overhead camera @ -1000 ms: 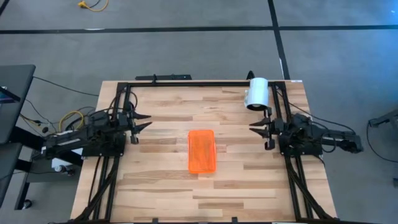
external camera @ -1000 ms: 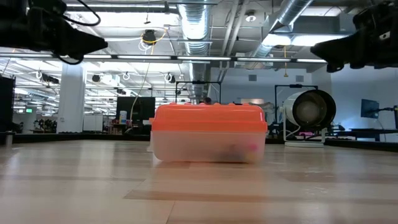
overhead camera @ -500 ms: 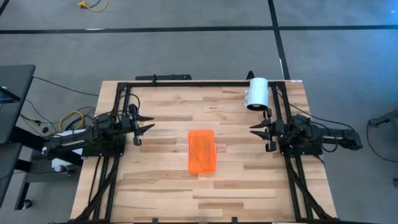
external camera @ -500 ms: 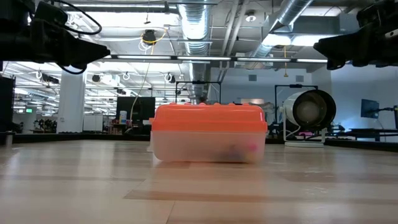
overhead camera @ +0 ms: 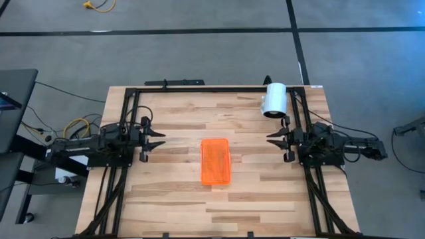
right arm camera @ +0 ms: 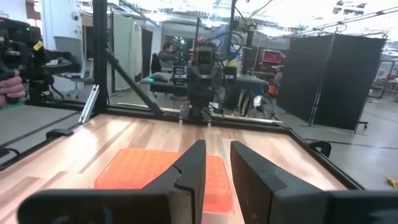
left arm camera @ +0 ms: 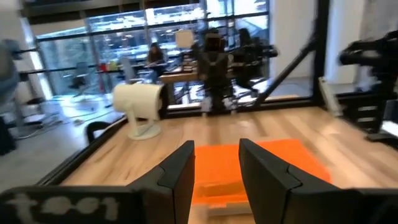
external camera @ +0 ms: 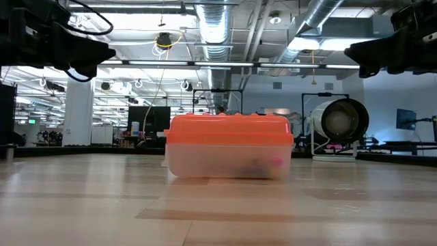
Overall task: Pick & place school supplies into a supply box
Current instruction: Return to Home Position
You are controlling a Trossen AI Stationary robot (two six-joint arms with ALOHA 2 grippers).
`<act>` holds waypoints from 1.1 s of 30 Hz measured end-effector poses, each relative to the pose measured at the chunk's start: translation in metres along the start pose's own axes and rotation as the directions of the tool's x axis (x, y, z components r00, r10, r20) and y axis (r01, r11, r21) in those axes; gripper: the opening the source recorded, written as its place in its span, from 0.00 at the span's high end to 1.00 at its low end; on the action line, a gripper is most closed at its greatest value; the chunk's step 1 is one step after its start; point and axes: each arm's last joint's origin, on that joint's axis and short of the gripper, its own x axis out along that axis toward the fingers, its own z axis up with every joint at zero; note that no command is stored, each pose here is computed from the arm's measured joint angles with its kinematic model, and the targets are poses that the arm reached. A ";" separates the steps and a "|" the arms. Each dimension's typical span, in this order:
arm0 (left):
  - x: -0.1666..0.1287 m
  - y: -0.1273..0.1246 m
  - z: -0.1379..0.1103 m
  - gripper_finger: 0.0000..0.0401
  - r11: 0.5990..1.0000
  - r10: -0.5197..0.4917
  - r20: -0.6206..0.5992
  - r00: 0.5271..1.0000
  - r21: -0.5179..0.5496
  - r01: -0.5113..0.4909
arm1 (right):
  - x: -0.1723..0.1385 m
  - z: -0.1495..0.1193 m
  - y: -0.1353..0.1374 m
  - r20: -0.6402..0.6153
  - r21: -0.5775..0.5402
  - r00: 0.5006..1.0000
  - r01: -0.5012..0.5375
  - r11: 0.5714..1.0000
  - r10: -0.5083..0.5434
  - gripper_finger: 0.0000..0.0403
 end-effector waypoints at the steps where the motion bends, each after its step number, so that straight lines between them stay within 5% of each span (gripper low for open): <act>1: 0.000 0.000 0.000 0.71 1.000 0.023 -0.007 1.000 0.004 -0.023 | 0.000 0.000 0.000 -0.004 0.001 1.000 0.005 1.000 -0.005 0.83; 4: 0.000 0.000 -0.003 0.71 0.996 0.091 -0.043 0.995 0.020 -0.091 | 0.000 -0.001 -0.001 -0.018 0.003 0.999 0.032 0.999 -0.032 0.83; 14: 0.000 0.000 -0.004 0.71 0.988 0.096 -0.049 0.994 0.124 -0.089 | 0.000 -0.005 -0.001 -0.061 -0.005 0.996 0.068 0.998 -0.069 0.83; 33: 0.000 0.000 -0.004 0.71 0.992 0.096 -0.049 0.994 0.089 -0.091 | 0.000 -0.006 -0.002 -0.069 0.048 0.995 0.071 0.996 -0.068 0.83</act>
